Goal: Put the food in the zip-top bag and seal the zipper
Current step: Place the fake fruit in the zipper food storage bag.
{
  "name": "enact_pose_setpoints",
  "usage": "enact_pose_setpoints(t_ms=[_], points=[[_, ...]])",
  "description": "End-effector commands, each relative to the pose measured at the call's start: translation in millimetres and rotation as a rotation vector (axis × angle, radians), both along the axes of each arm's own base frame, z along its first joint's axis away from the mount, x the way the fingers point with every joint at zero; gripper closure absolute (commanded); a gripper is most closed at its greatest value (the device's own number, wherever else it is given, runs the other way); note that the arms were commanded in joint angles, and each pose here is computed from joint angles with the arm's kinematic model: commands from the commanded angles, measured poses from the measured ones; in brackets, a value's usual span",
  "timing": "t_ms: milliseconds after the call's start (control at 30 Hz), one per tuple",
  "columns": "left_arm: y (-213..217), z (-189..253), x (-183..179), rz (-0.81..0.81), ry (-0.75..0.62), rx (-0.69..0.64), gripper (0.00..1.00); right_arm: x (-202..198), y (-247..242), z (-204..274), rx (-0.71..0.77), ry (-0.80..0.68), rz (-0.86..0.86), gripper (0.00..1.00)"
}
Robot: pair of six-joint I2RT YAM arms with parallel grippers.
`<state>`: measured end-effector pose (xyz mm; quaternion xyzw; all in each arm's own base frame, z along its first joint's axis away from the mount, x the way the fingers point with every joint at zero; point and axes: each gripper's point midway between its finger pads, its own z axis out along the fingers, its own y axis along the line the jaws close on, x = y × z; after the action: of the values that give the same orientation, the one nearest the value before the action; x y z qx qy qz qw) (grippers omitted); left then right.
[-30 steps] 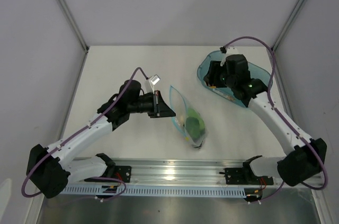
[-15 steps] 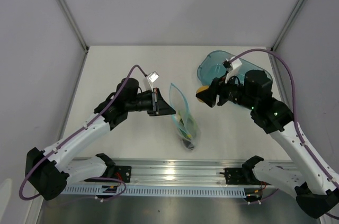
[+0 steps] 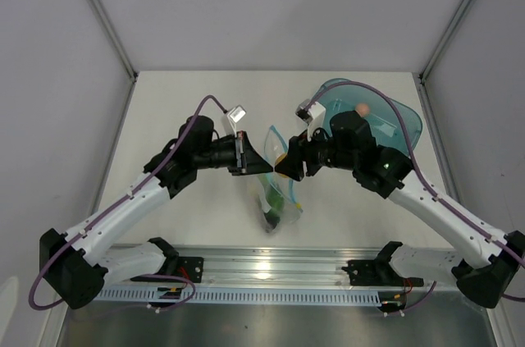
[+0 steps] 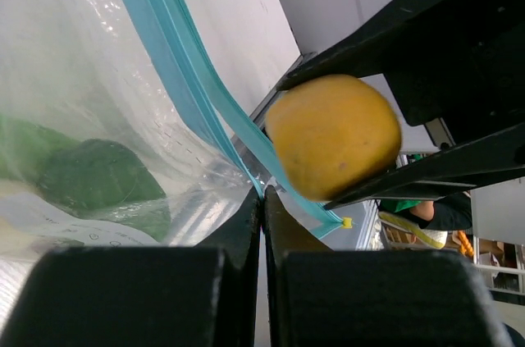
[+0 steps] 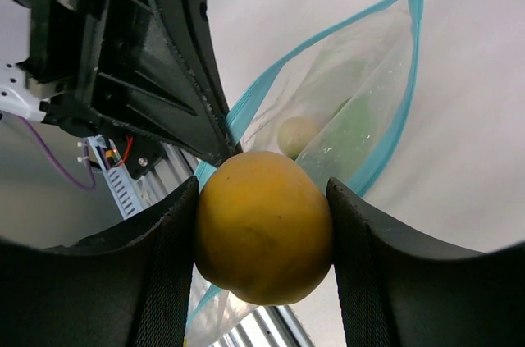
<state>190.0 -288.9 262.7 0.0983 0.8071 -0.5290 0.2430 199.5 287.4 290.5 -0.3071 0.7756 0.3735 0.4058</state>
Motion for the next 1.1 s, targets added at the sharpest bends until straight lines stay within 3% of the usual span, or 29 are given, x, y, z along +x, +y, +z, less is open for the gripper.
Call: enact_pose_setpoints(t_ms=[0, 300, 700, 900, 933, 967, 1033, 1067], points=[[-1.0, 7.2, 4.2, 0.002, -0.023, -0.023, 0.99, 11.6, 10.3, 0.8, 0.005, -0.02, -0.03, 0.88], [0.5, 4.8, 1.6, 0.0, -0.023, -0.019, 0.99, 22.3, 18.5, -11.0, -0.018, -0.005, -0.052, 0.78], [9.4, -3.5, -1.0, 0.031, -0.033, 0.011, 0.99, 18.1, 40.7, -45.3, -0.012, 0.082, 0.026, 0.76], [12.7, -7.6, -2.1, 0.04, -0.031, 0.024, 0.99, 14.3, 44.5, -46.7, -0.018, 0.08, 0.035, 0.49], [12.9, -7.9, -2.1, 0.042, -0.031, 0.024, 0.99, 14.5, 44.0, -46.7, -0.023, 0.077, 0.027, 0.42], [13.1, -6.9, -2.0, 0.043, -0.034, 0.023, 0.99, 13.7, 43.3, -44.4, -0.021, 0.069, 0.025, 0.23], [13.4, -8.4, -2.9, 0.042, -0.033, 0.026, 0.99, 13.1, 43.0, -41.6, -0.02, 0.061, 0.022, 0.07], [13.6, -7.1, -2.0, 0.046, -0.034, 0.024, 1.0, 12.7, 42.3, -38.3, -0.014, 0.053, 0.019, 0.06]])
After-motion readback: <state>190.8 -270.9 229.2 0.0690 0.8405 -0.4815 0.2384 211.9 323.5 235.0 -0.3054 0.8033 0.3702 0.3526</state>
